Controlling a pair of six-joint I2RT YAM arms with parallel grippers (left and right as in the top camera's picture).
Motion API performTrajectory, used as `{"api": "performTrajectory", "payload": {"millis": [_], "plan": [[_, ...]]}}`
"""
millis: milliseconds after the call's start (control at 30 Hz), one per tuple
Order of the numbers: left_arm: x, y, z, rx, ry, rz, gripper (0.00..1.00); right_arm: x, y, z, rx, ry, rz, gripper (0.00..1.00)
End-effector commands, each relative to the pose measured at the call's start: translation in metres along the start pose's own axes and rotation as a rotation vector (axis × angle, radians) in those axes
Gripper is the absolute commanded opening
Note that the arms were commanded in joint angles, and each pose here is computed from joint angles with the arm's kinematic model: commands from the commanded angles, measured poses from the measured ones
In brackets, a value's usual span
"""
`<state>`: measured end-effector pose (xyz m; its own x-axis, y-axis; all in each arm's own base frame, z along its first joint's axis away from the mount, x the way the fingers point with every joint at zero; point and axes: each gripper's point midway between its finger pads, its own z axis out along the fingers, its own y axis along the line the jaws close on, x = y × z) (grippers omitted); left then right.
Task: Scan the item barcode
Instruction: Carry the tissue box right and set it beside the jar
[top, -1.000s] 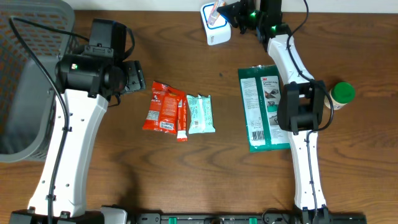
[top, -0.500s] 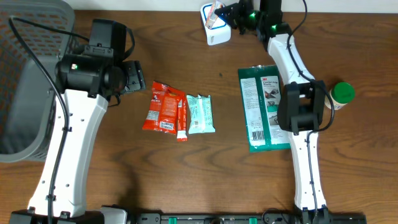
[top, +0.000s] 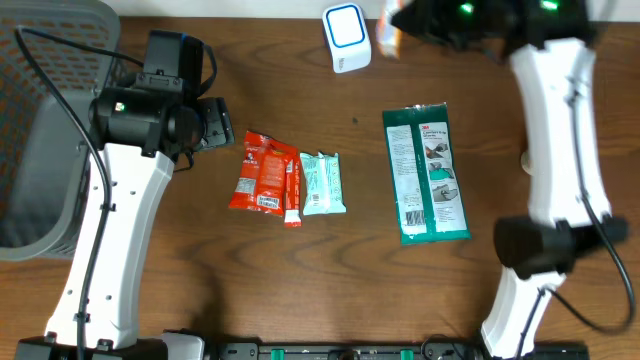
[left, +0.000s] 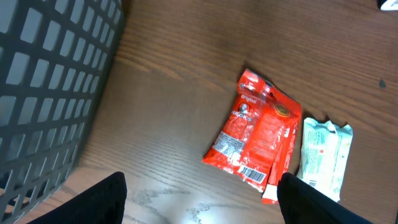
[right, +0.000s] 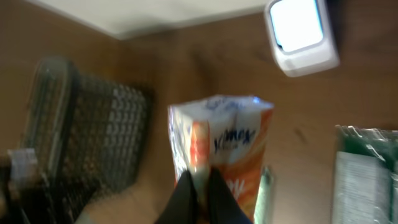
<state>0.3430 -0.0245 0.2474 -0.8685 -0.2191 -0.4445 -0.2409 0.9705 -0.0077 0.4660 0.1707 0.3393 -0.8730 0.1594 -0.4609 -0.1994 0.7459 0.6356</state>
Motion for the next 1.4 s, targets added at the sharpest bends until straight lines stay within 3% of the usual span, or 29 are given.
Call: {"api": "performTrajectory", "payload": {"millis": [0,100,267,833,1167,1367], "plan": [[0.001,0.003,0.001,-0.014,0.001,-0.014,0.78,0.020,-0.058,-0.011,0.300,0.069,-0.128,0.01],[0.001,0.003,0.001,-0.014,0.001,-0.013,0.78,0.045,-0.097,-0.029,0.525,0.169,-0.090,0.01],[0.001,0.003,0.001,-0.014,0.001,-0.013,0.78,0.069,-0.141,-0.035,0.731,0.285,-0.067,0.01],[0.001,0.003,0.001,-0.014,0.001,-0.014,0.78,0.146,-0.267,0.010,1.049,0.524,-0.072,0.01],[0.001,0.003,0.001,-0.014,0.001,-0.014,0.78,0.173,-0.321,0.009,1.213,0.537,-0.109,0.01],[0.001,0.003,0.001,-0.014,0.001,-0.014,0.78,0.182,-0.350,0.011,1.203,0.570,-0.182,0.01]]}}
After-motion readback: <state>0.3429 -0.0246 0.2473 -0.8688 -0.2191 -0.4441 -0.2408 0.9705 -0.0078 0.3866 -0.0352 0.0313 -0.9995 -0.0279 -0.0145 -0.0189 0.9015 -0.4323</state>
